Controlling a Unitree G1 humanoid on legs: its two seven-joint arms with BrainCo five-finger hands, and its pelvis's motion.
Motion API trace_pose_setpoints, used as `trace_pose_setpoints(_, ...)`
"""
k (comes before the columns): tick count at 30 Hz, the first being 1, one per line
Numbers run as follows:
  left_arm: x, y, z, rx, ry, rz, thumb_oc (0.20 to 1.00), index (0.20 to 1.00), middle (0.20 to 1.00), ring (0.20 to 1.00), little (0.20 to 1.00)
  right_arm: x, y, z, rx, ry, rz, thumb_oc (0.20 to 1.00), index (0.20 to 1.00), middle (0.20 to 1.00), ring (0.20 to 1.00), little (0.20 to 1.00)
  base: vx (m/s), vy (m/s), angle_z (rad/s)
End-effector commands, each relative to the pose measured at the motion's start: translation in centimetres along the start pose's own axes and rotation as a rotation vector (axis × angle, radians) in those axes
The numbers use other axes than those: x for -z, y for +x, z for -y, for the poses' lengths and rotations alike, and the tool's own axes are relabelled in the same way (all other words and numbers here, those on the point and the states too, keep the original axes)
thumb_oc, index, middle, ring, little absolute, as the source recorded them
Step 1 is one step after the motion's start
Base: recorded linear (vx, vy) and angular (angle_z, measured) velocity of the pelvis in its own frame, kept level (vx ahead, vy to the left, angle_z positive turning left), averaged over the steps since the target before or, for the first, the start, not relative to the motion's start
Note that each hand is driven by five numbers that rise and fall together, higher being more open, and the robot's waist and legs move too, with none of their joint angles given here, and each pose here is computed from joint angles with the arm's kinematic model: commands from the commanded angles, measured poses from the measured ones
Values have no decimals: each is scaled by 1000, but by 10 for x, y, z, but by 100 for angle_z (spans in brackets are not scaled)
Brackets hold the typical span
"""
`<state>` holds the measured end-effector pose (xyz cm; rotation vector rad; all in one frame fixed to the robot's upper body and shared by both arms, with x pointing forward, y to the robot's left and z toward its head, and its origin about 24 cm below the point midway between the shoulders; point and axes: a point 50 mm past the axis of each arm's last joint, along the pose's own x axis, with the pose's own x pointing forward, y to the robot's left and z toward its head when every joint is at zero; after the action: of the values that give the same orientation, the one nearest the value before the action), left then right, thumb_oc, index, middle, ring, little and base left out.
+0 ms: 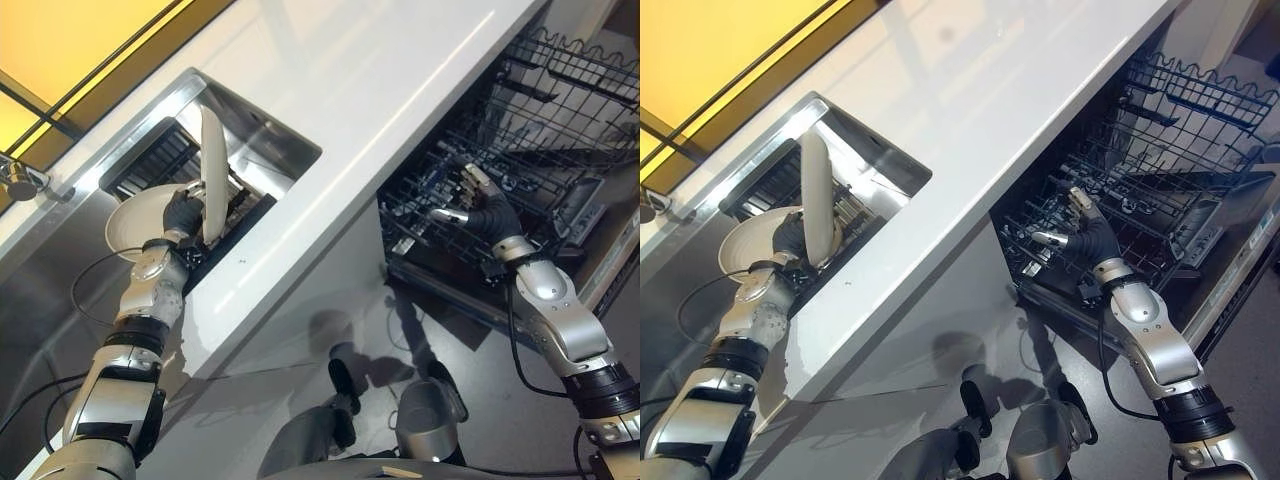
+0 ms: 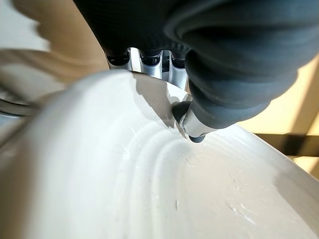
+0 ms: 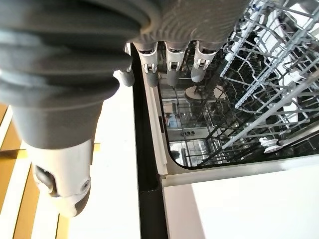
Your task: Pick up plates and place into dishwasher.
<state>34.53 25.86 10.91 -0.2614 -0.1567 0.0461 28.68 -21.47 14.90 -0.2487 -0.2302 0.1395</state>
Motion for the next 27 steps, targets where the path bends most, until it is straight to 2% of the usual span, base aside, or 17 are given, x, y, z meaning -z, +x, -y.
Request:
trace_pose_setpoints(1,-43,-1,-8,-98,-17,267,200,200,200,200,200,-23,0,-4,37,36,182,1000,1000,1000,1000,1000,-18,-68,12)
trace_pose_setpoints(6,-54,-6,4,-94,23,344,200,200,200,200,200,-30,-4,1,126,22,241,1000,1000,1000,1000,1000,-23,-99,4)
trace_pose_setpoints(13,-76,-19,0,-123,143,432,200,200,200,200,200,-30,-15,18,307,-3,248,1000,1000,1000,1000,1000,-38,-114,8)
trace_pose_setpoints(15,-83,-23,-3,-175,216,468,200,200,200,200,200,-28,-19,21,353,-9,244,1000,1000,1000,1000,1000,-31,-113,7)
trace_pose_setpoints(22,-127,-43,-34,-507,651,648,200,200,200,200,200,-37,-33,43,524,-71,310,1000,1000,1000,1000,1000,-67,-121,0)
trace_pose_setpoints(27,-145,-55,-41,-664,886,763,200,200,200,200,200,-54,-37,45,512,-70,406,1000,1000,1000,1000,1000,-97,-135,1)
